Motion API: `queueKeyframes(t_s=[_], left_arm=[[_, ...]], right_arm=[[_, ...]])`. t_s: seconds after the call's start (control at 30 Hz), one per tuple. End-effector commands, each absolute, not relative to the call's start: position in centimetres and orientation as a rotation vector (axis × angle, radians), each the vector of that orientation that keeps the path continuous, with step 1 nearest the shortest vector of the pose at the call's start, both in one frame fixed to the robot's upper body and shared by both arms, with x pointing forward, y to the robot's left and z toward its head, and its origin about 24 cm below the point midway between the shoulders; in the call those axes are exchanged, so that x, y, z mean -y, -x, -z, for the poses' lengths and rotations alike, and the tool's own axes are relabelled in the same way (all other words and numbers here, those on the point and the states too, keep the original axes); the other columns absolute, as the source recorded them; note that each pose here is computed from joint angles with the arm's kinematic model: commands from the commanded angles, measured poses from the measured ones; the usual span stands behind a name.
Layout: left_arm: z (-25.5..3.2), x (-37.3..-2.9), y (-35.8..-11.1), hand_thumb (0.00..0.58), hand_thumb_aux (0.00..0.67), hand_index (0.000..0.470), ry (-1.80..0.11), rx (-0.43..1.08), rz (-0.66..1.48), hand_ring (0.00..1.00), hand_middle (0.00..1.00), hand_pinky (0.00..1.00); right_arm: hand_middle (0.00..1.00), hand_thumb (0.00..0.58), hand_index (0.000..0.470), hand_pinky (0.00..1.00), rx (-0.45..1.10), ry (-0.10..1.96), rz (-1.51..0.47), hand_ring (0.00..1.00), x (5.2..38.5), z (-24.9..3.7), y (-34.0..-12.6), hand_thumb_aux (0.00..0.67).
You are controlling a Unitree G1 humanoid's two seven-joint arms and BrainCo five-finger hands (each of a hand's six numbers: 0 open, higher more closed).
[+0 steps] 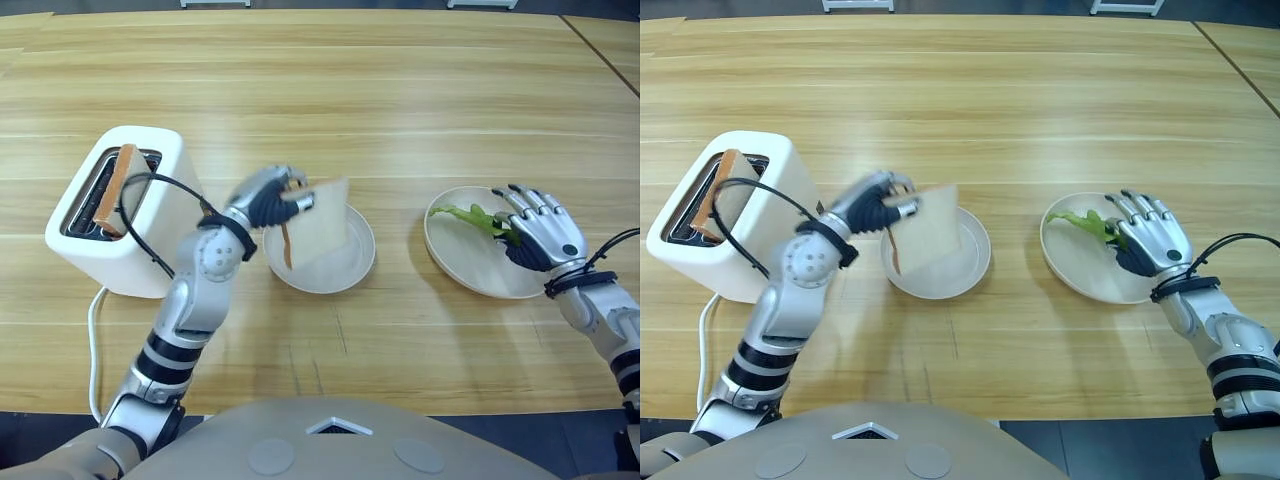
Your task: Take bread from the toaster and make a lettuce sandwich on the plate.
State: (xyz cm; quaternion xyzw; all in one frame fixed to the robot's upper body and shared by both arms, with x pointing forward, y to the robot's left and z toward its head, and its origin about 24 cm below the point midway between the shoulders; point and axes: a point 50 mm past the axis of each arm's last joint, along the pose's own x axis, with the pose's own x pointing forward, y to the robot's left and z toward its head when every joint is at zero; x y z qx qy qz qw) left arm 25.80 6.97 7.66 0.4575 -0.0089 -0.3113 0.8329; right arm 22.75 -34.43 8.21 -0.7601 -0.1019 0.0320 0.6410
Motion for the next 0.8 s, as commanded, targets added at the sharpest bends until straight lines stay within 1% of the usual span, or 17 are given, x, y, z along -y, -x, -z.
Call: queueKeyframes(t_s=[0.03,0.1,0.13,0.2,0.3,0.37,0.43,0.53,0.57,0.6,0.63,0.67,0.7,0.8], left_arm=[[-4.1,-6.8,-26.1,0.58,0.67,0.47,-1.039,-0.027,0.773,1.0,1.0,1.0],[-2.8,-6.4,-25.6,0.58,0.67,0.47,-1.059,-0.024,0.864,1.0,1.0,1.0],[-2.8,-6.0,-25.5,0.58,0.67,0.47,-1.073,0.027,0.897,1.0,1.0,1.0],[-3.4,-5.4,-25.4,0.58,0.67,0.47,-1.137,0.18,0.919,1.0,1.0,1.0],[-5.6,-4.4,-25.9,0.58,0.67,0.47,-1.255,0.462,0.822,1.0,1.0,1.0],[-6.9,-3.6,-25.9,0.58,0.67,0.47,-1.272,0.601,0.758,1.0,1.0,1.0],[-8.1,-2.7,-25.9,0.58,0.67,0.47,-1.255,0.72,0.688,1.0,1.0,1.0],[-8.7,-1.9,-25.6,0.58,0.67,0.47,-1.223,0.793,0.644,1.0,1.0,1.0],[-8.6,-1.8,-25.6,0.58,0.67,0.47,-1.218,0.795,0.641,0.85,0.85,0.85],[-8.1,-1.6,-25.5,0.58,0.67,0.47,-1.232,0.778,0.662,0.32,0.32,0.32],[-7.4,-1.5,-25.4,0.485,0.399,0.28,-1.248,0.753,0.697,0.0,0.0,0.0],[-6.8,-1.6,-25.3,0.392,0.289,0.203,-1.269,0.733,0.721,0.0,0.0,0.0],[-6.3,-1.8,-25.2,0.0,0.0,0.0,-1.296,0.718,0.727,0.0,0.0,0.0],[-6.1,-2.7,-25.9,0.0,0.0,0.0,-1.37,0.69,0.685,0.0,0.0,0.0]], right_arm=[[0.0,0.58,0.47,0.0,0.305,1.697,-0.076,0.0,32.9,-9.6,-22.7,0.67],[0.0,0.58,0.47,0.0,0.331,1.685,-0.071,0.0,32.3,-10.4,-22.7,0.67],[0.0,0.58,0.47,0.0,0.342,1.675,-0.07,0.0,32.0,-10.8,-22.7,0.67],[0.0,0.58,0.47,0.0,0.359,1.657,-0.076,0.0,31.3,-11.3,-22.6,0.67],[0.0,0.58,0.47,0.0,0.395,1.616,-0.098,0.0,30.1,-11.8,-22.5,0.67],[0.0,0.58,0.47,0.0,0.417,1.593,-0.107,0.0,29.4,-12.1,-22.4,0.67],[0.0,0.58,0.47,0.0,0.429,1.575,-0.119,0.0,28.9,-12.3,-22.4,0.67],[0.0,0.58,0.47,0.0,0.437,1.557,-0.132,0.0,28.4,-12.4,-22.3,0.67],[0.0,0.58,0.47,0.0,0.44,1.552,-0.136,0.0,28.2,-12.4,-22.3,0.67],[0.0,0.58,0.47,0.0,0.444,1.545,-0.139,0.0,28.0,-12.5,-22.3,0.67],[0.0,0.58,0.47,0.0,0.447,1.54,-0.144,0.0,27.8,-12.5,-22.3,0.67],[0.0,0.58,0.47,0.0,0.453,1.534,-0.148,0.0,27.6,-12.6,-22.2,0.67],[0.0,0.58,0.47,0.0,0.46,1.527,-0.151,0.0,27.4,-12.7,-22.2,0.67],[0.0,0.58,0.47,0.0,0.475,1.506,-0.155,0.0,26.8,-12.9,-22.1,0.67]])
